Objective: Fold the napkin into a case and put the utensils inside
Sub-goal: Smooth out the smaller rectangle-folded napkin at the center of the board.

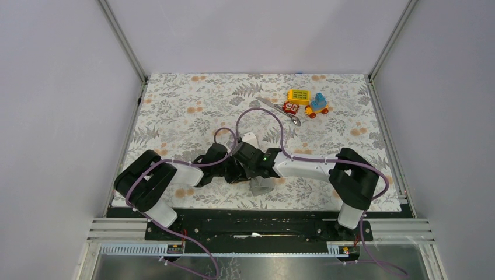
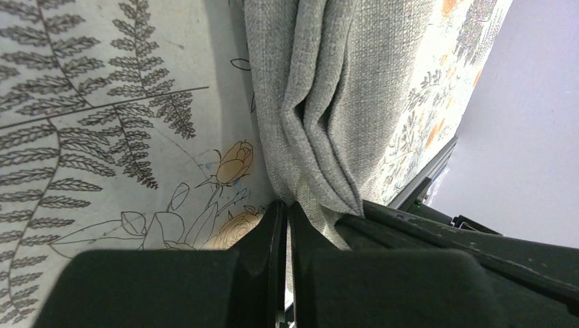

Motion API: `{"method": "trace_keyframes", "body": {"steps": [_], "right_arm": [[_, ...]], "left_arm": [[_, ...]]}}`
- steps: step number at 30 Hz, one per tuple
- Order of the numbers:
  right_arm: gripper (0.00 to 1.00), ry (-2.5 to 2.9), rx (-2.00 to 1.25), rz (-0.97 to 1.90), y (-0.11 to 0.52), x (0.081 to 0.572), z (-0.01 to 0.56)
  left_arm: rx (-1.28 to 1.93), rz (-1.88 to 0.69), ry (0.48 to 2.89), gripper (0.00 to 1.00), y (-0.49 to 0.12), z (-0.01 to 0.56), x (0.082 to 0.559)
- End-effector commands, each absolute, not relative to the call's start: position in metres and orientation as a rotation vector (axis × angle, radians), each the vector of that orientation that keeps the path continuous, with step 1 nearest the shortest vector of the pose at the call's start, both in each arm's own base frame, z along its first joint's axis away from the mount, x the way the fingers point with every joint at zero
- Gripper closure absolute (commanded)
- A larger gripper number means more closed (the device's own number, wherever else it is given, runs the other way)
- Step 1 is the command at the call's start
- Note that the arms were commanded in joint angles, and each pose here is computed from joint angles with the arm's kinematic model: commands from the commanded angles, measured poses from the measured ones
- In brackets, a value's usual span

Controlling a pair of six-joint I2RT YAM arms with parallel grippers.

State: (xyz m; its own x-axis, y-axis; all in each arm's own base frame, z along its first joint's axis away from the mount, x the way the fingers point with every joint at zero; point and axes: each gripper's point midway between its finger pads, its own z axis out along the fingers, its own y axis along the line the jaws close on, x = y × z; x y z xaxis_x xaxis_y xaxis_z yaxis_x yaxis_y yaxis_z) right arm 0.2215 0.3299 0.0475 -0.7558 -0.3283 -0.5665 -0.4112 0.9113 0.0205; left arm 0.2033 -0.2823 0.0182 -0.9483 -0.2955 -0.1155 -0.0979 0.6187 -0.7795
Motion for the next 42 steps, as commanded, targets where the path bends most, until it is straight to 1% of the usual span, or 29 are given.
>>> {"method": "trace_keyframes", "body": {"steps": [1,8,11,15,17,19,22,25,26,28,30,31,33,35,39,42], "right_arm": [[1.0,2.431,-0.363,0.397,0.352,0.226,0.067],[1.0,2.465,-0.385,0.413,0.339,0.221,0.035],[1.0,2.472,-0.365,0.436,0.331,0.217,0.024],[1.0,2.446,-0.333,0.505,0.326,0.216,0.015],[1.0,2.441,-0.319,0.518,0.322,0.214,0.011],[0.97,2.446,-0.308,0.54,0.318,0.212,0.006],[0.97,2.46,-0.301,0.555,0.314,0.21,-0.001],[0.97,2.469,-0.304,0.562,0.313,0.209,-0.005],[0.97,2.469,-0.304,0.567,0.313,0.208,-0.005],[0.97,2.467,-0.308,0.573,0.314,0.208,-0.003],[0.98,2.458,-0.308,0.581,0.315,0.209,0.0],[0.98,2.455,-0.306,0.584,0.315,0.209,0.002],[0.98,2.451,-0.308,0.589,0.316,0.209,0.003],[0.99,2.449,-0.308,0.593,0.317,0.209,0.004],[1.0,2.447,-0.307,0.598,0.317,0.209,0.004],[1.0,2.449,-0.312,0.602,0.318,0.208,0.004]], "left_arm": [[-0.324,-1.194,2.619,0.96,-0.28,0.011,0.202],[-0.322,-1.159,2.636,0.97,-0.276,0.007,0.2],[-0.323,-1.151,2.644,0.95,-0.274,0.004,0.198],[-0.335,-1.151,2.618,0.86,-0.264,0.009,0.201],[-0.344,-1.14,2.606,0.83,-0.256,0.013,0.205],[-0.354,-1.131,2.584,0.8,-0.246,0.02,0.211],[-0.356,-1.123,2.529,0.71,-0.236,0.038,0.225],[-0.304,-1.11,2.472,0.57,-0.239,0.062,0.247],[-0.283,-1.114,2.472,0.55,-0.243,0.066,0.253],[-0.261,-1.103,2.477,0.54,-0.252,0.074,0.27],[-0.269,-1.08,2.469,0.57,-0.257,0.078,0.286],[-0.274,-1.07,2.462,0.61,-0.259,0.079,0.294],[-0.275,-1.077,2.459,0.76,-0.266,0.079,0.307],[-0.259,-1.112,2.443,0.84,-0.278,0.082,0.32],[-0.245,-1.144,2.494,0.92,-0.294,0.062,0.33],[-0.264,-1.107,2.546,0.97,-0.292,0.037,0.328]]}}
